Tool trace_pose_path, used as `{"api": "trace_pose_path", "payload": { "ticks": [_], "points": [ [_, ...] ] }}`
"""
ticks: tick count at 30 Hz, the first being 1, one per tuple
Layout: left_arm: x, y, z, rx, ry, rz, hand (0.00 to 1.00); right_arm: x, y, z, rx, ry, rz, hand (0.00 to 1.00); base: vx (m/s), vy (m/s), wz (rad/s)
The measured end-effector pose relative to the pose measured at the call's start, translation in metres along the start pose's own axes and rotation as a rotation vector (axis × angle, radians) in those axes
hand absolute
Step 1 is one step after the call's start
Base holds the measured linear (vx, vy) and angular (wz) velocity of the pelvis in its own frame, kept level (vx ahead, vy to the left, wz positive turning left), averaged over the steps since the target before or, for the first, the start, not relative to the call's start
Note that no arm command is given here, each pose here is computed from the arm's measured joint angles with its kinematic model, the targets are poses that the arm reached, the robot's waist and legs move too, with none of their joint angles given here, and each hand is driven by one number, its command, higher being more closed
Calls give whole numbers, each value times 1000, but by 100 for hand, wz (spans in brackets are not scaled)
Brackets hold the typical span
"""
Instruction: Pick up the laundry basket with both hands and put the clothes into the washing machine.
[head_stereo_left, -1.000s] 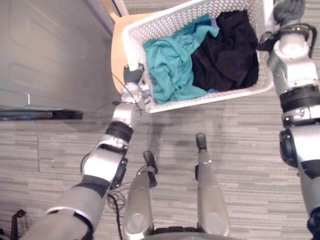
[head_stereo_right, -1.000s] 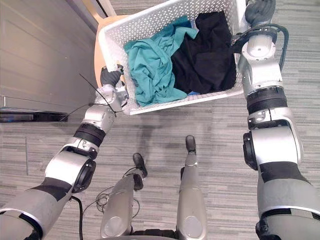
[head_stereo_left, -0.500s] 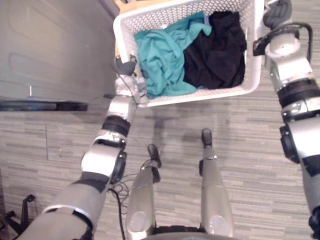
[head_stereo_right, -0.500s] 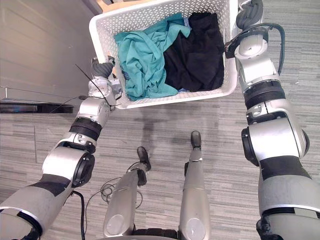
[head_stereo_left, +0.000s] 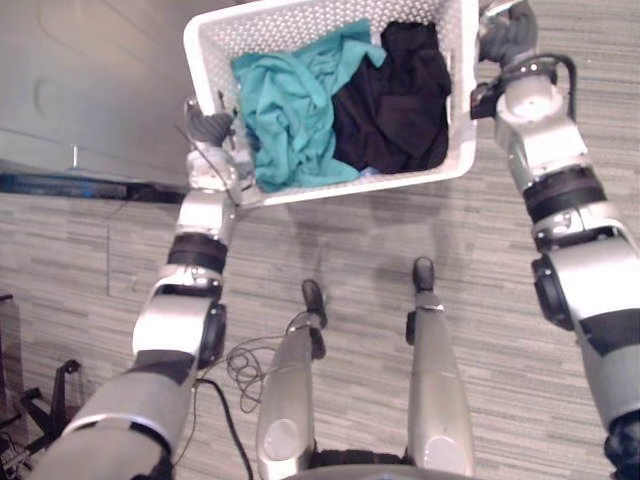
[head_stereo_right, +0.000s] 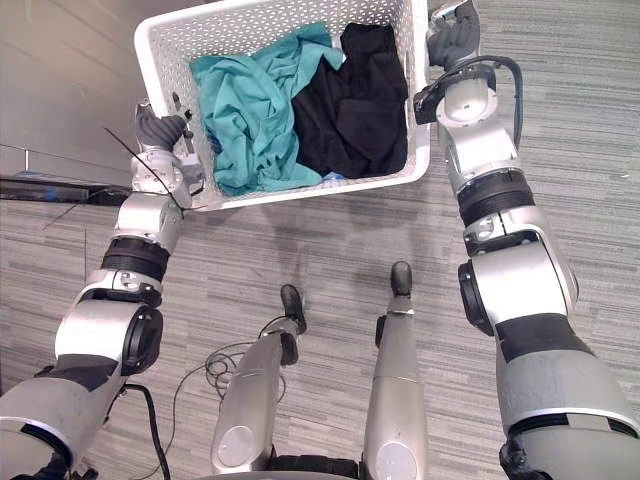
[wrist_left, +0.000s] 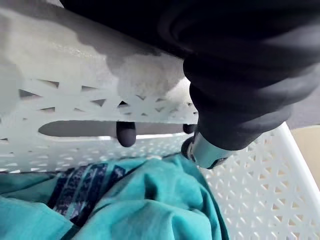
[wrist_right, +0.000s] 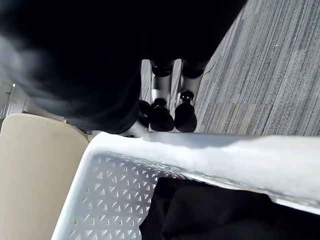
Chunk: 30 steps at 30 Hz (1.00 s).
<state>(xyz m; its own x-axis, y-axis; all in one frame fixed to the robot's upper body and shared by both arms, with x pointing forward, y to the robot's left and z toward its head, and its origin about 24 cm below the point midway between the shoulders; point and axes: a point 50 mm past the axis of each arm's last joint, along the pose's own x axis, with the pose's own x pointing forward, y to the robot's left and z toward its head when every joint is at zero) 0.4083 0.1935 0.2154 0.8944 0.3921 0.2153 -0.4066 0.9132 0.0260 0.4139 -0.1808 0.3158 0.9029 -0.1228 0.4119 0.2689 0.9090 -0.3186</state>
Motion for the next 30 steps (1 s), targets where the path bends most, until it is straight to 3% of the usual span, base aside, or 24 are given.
{"api": "trace_pose_path", "payload": {
  "ticks": [5,13,30],
  "points": [
    [-3,-3,-7,-12,21,7,0,0,0,0,-7,-9,1,0,43,-9,-1],
    [-10,-18,7,-54,-71,-33,0,-9,45,19,31,-101,136,0,29,-8,0],
    [-16,4,-25,112,-52,-12,0,-12,-9,7,0,-133,-4,0,34,-3,-2]
  ]
}}
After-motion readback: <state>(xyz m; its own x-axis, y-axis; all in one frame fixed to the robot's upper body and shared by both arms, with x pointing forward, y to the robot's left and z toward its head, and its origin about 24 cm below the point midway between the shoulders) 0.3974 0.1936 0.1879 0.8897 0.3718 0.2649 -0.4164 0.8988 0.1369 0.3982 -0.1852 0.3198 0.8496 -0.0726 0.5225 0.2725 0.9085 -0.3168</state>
